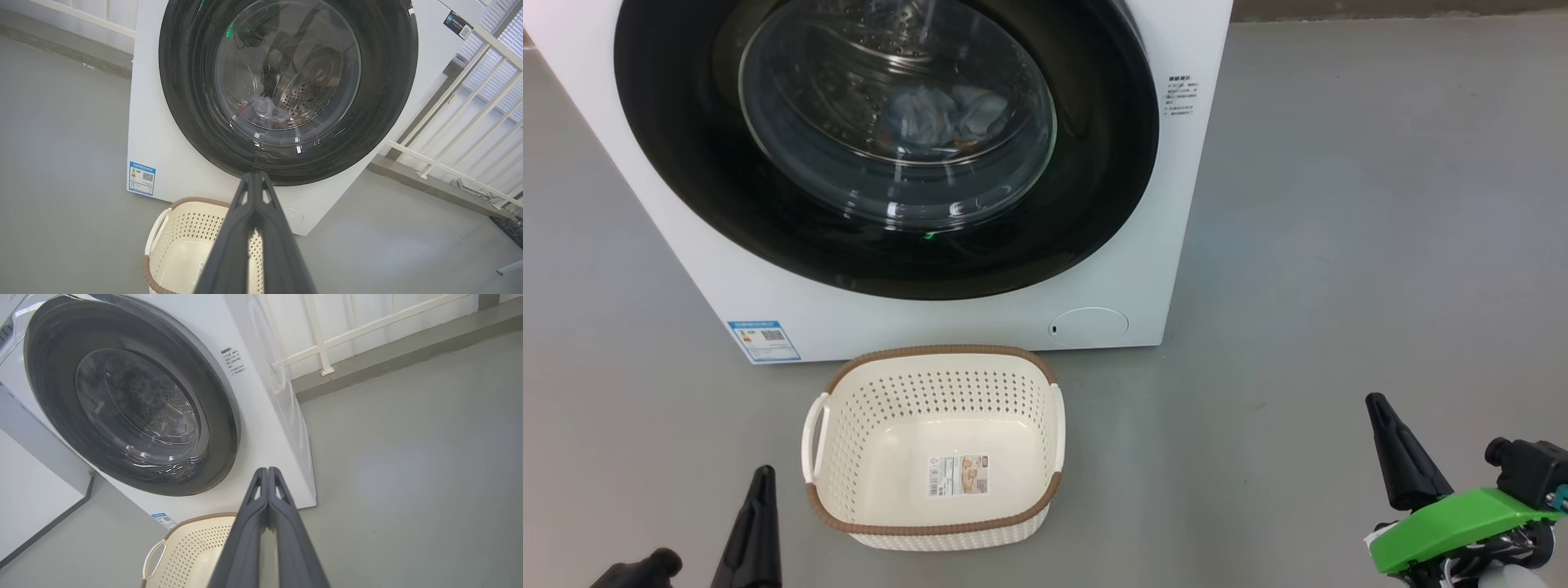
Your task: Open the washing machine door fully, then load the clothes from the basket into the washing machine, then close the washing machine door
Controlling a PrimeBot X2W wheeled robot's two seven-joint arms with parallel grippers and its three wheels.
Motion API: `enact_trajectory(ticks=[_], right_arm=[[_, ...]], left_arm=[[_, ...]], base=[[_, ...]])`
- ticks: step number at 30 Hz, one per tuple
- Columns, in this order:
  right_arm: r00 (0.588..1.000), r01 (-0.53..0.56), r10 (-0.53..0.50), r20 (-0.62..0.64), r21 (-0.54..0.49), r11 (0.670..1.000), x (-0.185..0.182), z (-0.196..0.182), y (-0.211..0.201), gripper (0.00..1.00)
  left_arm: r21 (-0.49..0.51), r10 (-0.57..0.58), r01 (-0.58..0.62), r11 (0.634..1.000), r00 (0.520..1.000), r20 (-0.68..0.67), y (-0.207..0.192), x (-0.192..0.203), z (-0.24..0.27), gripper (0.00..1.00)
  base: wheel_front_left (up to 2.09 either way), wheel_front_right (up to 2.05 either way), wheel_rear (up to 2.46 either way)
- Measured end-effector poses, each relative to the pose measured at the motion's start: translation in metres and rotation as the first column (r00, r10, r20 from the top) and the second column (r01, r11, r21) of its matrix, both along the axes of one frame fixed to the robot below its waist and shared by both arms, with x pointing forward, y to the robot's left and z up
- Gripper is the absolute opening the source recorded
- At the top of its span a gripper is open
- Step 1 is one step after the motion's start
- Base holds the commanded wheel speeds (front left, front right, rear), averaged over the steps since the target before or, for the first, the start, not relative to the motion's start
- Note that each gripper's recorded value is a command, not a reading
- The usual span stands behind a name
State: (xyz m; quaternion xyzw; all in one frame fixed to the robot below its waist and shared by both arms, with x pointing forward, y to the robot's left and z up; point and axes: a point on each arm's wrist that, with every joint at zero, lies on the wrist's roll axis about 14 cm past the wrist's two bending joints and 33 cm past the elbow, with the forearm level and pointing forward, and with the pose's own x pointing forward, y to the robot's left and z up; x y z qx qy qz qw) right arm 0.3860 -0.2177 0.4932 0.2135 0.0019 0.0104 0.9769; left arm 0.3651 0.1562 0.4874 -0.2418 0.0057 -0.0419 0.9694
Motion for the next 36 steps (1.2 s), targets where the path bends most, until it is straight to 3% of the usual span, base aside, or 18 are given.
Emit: enact_trajectory(ticks=[14,36], right_arm=[[1.0,0.026,-0.023,-0.021,0.131,0.991,0.001,-0.001,-0.001,0.0],[0.998,0.062,-0.047,-0.052,0.356,0.932,0.001,-0.003,-0.001,0.0]], left_arm=[[-0.129,0.024,-0.029,0.991,0.999,-0.041,0.006,0.0,-0.005,0.0],[-0.336,0.045,-0.076,0.939,0.994,-0.097,0.014,0.002,-0.01,0.0]], base=[[0.0,0.0,0.0],[0.0,0.0,0.0]])
